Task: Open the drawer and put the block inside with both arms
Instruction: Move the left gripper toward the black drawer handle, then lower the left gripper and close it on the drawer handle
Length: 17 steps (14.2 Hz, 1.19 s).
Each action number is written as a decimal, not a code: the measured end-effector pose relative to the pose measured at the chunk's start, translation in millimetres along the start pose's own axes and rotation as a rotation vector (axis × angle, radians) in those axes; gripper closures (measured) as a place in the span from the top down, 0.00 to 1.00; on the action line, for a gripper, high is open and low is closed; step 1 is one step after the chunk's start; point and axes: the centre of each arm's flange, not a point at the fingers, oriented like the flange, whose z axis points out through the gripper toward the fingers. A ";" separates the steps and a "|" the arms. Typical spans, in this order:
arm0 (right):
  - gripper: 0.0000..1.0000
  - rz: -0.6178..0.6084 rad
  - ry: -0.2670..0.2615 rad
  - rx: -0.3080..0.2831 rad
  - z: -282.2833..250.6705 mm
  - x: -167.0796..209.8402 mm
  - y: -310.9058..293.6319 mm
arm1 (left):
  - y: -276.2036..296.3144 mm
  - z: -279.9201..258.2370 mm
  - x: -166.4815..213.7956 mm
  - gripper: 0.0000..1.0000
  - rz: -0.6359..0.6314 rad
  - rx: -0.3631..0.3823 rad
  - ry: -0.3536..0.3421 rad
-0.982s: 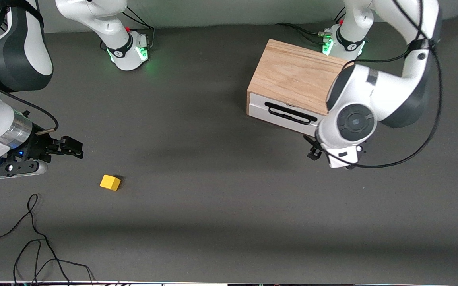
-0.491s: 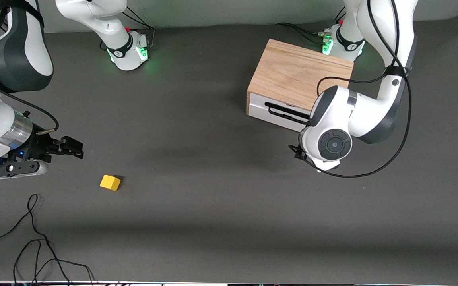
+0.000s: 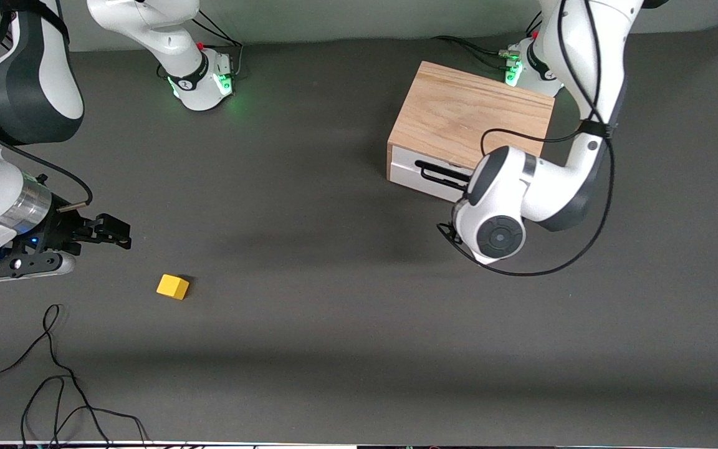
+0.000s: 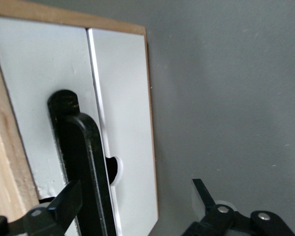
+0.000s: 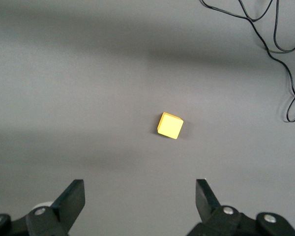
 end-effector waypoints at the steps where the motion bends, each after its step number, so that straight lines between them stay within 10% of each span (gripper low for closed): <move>1: 1.00 0.000 0.000 0.000 0.0 0.0 -0.2 | -0.7 6.1 -3.5 1.00 0.002 0.012 0.004; 11: 1.00 -0.007 0.000 0.001 -0.2 0.0 -3.8 | -8.2 30.1 -15.0 0.96 0.015 0.020 0.020; 17: 1.00 -0.009 0.000 0.001 -0.2 0.0 -4.6 | -5.2 41.3 -15.7 0.77 0.014 0.002 0.023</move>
